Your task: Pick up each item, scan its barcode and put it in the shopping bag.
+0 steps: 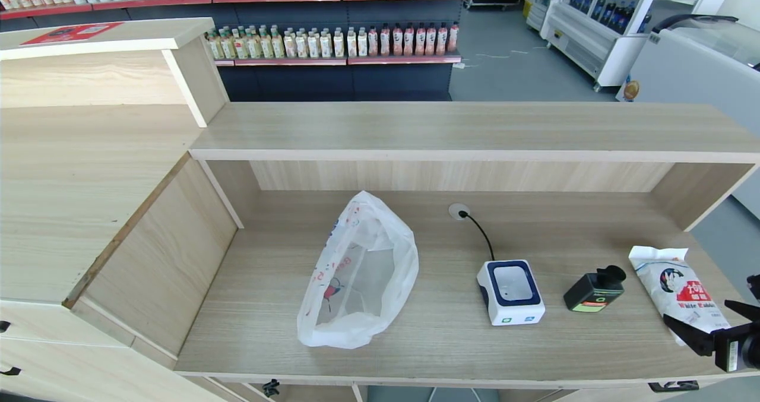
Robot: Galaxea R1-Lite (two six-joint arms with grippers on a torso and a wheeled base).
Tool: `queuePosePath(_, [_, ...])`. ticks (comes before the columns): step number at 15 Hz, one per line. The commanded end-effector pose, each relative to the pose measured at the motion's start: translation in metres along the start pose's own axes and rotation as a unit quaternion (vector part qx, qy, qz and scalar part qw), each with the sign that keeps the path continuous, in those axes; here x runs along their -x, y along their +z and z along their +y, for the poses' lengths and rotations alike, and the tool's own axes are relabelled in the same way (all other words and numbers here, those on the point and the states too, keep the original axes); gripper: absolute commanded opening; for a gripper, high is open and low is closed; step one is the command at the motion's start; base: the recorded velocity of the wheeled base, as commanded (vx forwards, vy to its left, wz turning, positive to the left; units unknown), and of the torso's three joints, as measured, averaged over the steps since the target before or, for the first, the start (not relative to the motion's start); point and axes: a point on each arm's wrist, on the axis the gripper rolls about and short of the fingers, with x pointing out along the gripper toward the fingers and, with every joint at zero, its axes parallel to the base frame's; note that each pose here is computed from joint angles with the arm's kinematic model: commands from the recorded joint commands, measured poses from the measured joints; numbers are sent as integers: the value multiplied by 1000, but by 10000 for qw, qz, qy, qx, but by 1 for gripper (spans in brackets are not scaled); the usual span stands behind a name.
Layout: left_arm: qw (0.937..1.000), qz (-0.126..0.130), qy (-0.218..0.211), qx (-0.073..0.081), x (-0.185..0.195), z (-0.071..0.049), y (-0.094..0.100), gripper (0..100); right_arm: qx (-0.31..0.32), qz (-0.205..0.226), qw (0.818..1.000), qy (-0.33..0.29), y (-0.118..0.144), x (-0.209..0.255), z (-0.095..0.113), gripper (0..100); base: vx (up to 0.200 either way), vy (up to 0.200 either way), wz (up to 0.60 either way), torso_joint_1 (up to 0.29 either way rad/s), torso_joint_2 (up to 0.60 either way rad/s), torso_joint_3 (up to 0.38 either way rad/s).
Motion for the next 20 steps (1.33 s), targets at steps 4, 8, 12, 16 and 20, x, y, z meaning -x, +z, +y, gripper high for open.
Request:
queuePosePath(4, [10000, 0, 2, 0, 0, 0, 0, 100, -195, 130, 9986, 466, -17, -35, -15, 100, 0, 0, 0, 0, 0, 0])
queuePosePath(8, [10000, 0, 2, 0, 0, 0, 0, 100, -23, -131, 9970, 764, -24, -59, -24, 100, 0, 0, 0, 0, 0, 0])
queuePosePath(12, [10000, 8, 2, 1, 0, 0, 0, 100, 166, -329, 9927, 1152, -20, -80, -22, 100, 0, 0, 0, 0, 0, 0])
queuePosePath(16, [10000, 0, 2, 0, 0, 0, 0, 100, 324, -396, 9876, 1484, -26, -104, -17, 100, 0, 0, 0, 0, 0, 0])
queuePosePath(20, [10000, 0, 2, 0, 0, 0, 0, 100, 463, -536, 9803, 1844, -26, -133, -7, 100, 0, 0, 0, 0, 0, 0])
